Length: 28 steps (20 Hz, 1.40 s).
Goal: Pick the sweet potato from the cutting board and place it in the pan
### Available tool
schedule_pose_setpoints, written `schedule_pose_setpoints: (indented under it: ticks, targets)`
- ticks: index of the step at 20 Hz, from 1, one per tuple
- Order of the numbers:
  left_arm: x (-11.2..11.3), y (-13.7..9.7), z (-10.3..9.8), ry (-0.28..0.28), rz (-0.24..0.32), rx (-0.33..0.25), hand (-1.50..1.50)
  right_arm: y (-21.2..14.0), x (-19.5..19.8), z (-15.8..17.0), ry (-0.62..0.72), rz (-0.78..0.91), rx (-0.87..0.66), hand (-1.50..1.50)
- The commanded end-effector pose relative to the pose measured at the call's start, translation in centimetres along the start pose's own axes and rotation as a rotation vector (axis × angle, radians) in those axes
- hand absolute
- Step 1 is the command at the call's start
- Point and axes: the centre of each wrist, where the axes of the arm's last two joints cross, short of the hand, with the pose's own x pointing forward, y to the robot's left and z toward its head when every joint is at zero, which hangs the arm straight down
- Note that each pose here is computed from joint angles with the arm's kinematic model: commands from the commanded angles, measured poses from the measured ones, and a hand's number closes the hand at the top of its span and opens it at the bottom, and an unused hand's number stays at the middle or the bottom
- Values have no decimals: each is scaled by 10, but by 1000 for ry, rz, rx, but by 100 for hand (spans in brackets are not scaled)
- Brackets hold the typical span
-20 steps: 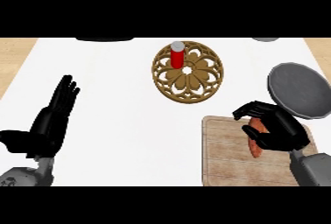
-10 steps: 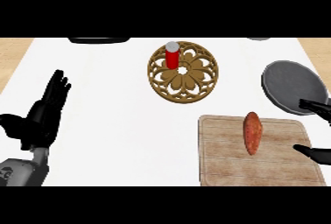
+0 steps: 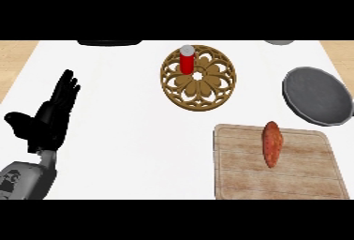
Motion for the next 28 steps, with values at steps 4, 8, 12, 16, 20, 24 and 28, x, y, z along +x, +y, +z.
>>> schedule_pose_setpoints:
  ticks: [4, 8, 12, 16, 20, 24, 28]
  targets:
    - [6, 7, -9, 7, -13, -2, 0, -15, 48, -37, 33, 109, 41, -150]
    - [5, -14, -6, -22, 0, 1, 0, -7, 65, -66, 30, 179, 58, -150]
    - [3, 10, -8, 0, 1, -8, 0, 17, 73, -86, -1, 79, 113, -150]
    - [1, 7, -6, 10, 0, 20, 0, 10, 85, -73, -38, 17, 203, -150]
    - [13, -19, -8, 5, 7, 17, 0, 62, 86, -74, -21, 59, 221, -150]
    - [-5, 14, -22, 1, -6, 9, 0, 73, 95, -80, 81, 95, 239, -150]
    - [-3, -8, -18, 12, 7, 1, 0, 82, 90, -73, 123, 91, 207, -150]
